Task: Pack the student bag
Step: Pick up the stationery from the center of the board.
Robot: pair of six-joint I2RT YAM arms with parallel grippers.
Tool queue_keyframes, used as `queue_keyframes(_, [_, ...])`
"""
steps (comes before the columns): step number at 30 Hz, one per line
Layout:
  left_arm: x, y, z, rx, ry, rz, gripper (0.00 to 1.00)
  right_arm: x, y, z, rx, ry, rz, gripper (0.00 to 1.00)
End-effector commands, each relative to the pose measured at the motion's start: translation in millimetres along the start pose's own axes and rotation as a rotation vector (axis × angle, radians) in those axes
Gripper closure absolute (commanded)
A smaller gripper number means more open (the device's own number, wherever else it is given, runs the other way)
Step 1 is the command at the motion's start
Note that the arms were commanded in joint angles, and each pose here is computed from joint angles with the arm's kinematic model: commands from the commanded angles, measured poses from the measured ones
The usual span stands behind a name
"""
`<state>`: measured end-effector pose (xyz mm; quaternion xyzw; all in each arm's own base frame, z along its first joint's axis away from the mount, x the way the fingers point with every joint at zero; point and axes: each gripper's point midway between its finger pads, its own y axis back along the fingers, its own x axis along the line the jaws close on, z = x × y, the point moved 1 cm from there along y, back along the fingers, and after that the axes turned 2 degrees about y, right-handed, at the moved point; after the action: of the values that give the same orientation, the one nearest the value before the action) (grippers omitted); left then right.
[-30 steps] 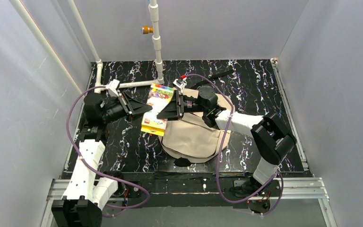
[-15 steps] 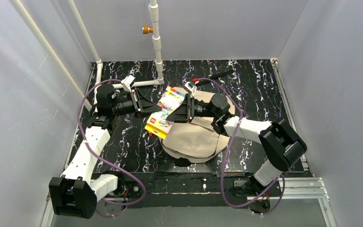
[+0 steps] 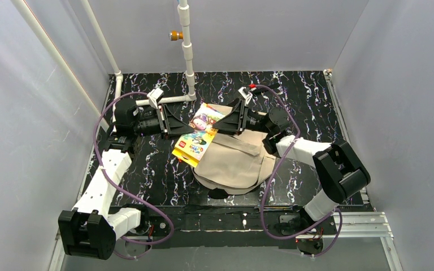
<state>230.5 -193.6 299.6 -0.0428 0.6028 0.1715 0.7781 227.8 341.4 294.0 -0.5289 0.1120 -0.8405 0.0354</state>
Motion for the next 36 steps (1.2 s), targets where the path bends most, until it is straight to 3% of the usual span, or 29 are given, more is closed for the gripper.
queue_keyframes(1, [-31,8,-14,0.081,-0.090,-0.091,0.87,22,0,7,0.082,0.058,0.076,0.28])
queue_keyframes(6, [-35,8,-25,0.139,-0.108,-0.120,0.86,30,4,-3,0.156,0.041,0.119,0.33])
queue_keyframes(18, [-28,0,-40,0.230,-0.078,-0.137,0.84,34,19,-25,0.223,0.012,0.125,0.62])
queue_keyframes(24, [-19,-6,-33,0.180,-0.062,-0.086,0.66,24,26,-31,0.184,-0.039,0.042,0.80])
queue_keyframes(27, [-3,-8,-27,0.126,-0.061,0.021,0.56,7,32,-29,0.122,-0.076,-0.067,0.90])
queue_keyframes(29, [14,-7,-22,0.084,-0.059,0.124,0.45,-3,39,-25,0.065,-0.098,-0.148,0.92])
queue_keyframes(33, [62,17,-3,-0.068,-0.114,0.511,0.36,-20,67,-12,-0.067,-0.174,-0.277,0.96])
queue_keyframes(36, [75,27,13,-0.186,-0.146,0.608,0.35,-31,99,5,-0.172,-0.193,-0.369,0.96])
